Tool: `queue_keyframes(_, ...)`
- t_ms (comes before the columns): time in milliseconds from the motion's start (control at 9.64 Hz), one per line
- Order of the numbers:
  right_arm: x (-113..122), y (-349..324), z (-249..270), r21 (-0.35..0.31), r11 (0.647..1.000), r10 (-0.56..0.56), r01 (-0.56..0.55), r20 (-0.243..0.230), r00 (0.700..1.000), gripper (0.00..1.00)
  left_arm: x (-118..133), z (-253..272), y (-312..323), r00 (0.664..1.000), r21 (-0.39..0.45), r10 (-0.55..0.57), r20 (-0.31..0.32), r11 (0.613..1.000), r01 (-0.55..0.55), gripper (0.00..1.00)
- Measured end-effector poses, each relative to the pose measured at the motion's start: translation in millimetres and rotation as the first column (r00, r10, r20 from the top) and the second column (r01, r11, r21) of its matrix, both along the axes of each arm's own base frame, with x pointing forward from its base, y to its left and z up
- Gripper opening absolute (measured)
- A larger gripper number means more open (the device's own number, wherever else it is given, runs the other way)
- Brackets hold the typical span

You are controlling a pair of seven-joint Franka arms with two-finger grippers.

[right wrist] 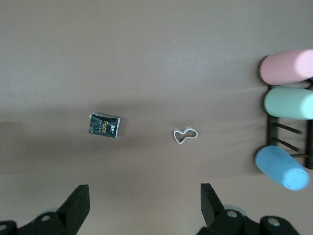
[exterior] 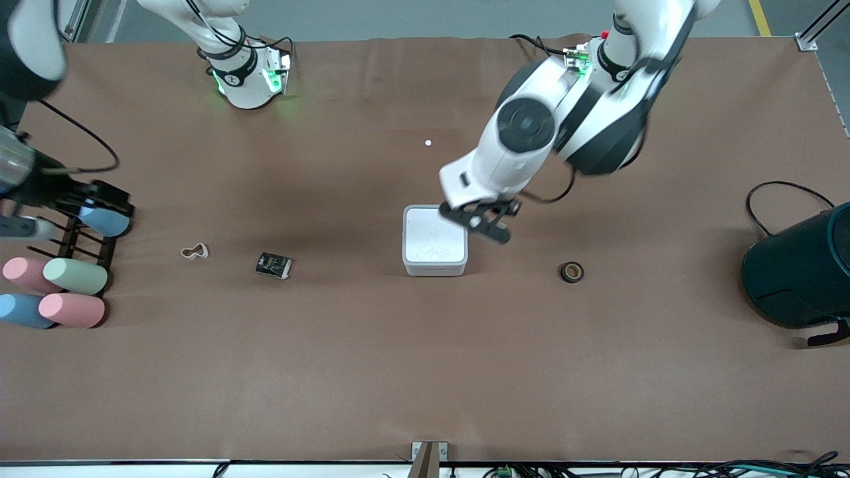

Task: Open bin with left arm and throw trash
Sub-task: 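Reach the bin lid with the left gripper while the right gripper descends, then open the lid with the left gripper while the right gripper grasps the packet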

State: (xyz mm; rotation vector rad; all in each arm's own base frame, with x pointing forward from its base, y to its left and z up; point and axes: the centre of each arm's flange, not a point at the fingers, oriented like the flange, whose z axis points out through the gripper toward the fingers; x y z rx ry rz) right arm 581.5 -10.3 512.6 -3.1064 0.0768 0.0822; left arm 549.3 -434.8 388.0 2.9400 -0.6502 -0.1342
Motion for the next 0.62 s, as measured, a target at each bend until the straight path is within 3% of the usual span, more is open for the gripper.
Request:
queue_keyframes(207, -2.9, 21.4, -61.7, 0.007, 1.0, 0.013, -0.014, 0.033, 0.999, 0.99, 11.7, -46.7, -18.0, 0.998, -0.046, 0.054, 0.041, 0.998, -0.052, 0.01)
queue_keyframes(415, -14.4, 56.8, -125.4, 0.01, 0.999, -0.035, 0.034, 0.095, 0.995, 0.99, 0.3, -69.1, -50.0, 0.992, -0.084, 0.101, 0.079, 0.992, -0.094, 0.01)
queue_keyframes(622, -25.2, 116.5, -193.9, 0.02, 0.994, -0.111, 0.11, 0.094, 0.989, 0.99, -15.2, -81.1, -71.9, 0.99, -0.089, 0.121, 0.076, 0.99, -0.114, 0.01)
